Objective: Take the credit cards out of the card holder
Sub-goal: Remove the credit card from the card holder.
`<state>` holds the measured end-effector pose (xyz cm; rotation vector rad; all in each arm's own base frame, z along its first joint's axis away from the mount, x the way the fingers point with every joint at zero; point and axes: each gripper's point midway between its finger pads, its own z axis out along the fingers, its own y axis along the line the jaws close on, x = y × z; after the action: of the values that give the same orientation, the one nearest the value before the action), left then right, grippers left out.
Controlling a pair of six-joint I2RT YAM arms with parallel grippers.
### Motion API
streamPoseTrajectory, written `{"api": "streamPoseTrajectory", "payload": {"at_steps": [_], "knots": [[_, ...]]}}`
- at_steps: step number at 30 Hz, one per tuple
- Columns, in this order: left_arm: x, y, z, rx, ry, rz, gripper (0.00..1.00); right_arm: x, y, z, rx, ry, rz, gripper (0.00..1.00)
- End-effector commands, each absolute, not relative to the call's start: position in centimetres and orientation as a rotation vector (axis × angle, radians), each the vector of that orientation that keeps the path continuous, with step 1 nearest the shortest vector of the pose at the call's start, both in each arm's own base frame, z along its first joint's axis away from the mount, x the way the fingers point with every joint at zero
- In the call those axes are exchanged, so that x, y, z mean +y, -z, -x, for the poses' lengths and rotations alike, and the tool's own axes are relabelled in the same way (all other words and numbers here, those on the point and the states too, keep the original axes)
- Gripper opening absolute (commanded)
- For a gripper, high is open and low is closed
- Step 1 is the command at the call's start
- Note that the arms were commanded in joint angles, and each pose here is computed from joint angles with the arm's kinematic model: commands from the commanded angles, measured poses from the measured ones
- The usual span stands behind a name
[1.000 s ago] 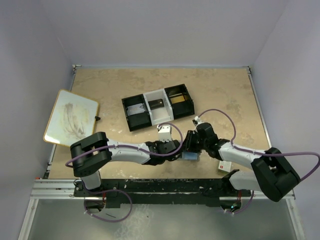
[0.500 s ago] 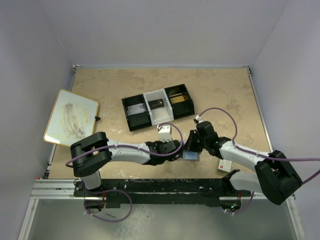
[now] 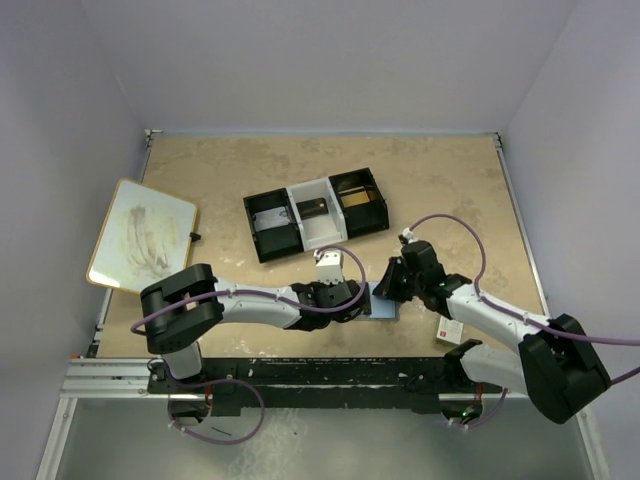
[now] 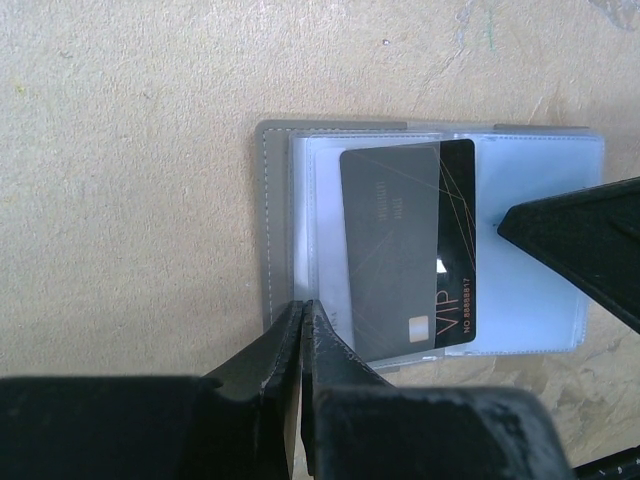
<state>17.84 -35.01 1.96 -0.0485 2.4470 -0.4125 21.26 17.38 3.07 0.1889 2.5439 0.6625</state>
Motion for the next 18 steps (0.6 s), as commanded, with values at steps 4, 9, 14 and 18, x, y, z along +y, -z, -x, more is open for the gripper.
{"api": "streamPoseTrajectory", "payload": {"at_steps": [4,9,14,18], "knots": [[-32.9,-2.3,-16.6,2.495,0.306,-0.011,0.05,19.7,-5.0,-20.9,2.472,-0.874,-0.135,0.21],[-33.8,-5.0,-17.4,2.442,0.374,-0.007,0.14,19.4,-4.5,-20.7,2.492,-0.860,-0.149,0.27],[-35.7,-6.2,-18.0,2.433,0.488,-0.022,0.18,19.8,-4.3,-20.3,2.494,-0.898,-0.134,0.31],[-36.4,-6.1,-18.3,2.437,0.542,-0.021,0.14,20.4,-4.3,-19.9,2.493,-0.955,-0.118,0.31]]}}
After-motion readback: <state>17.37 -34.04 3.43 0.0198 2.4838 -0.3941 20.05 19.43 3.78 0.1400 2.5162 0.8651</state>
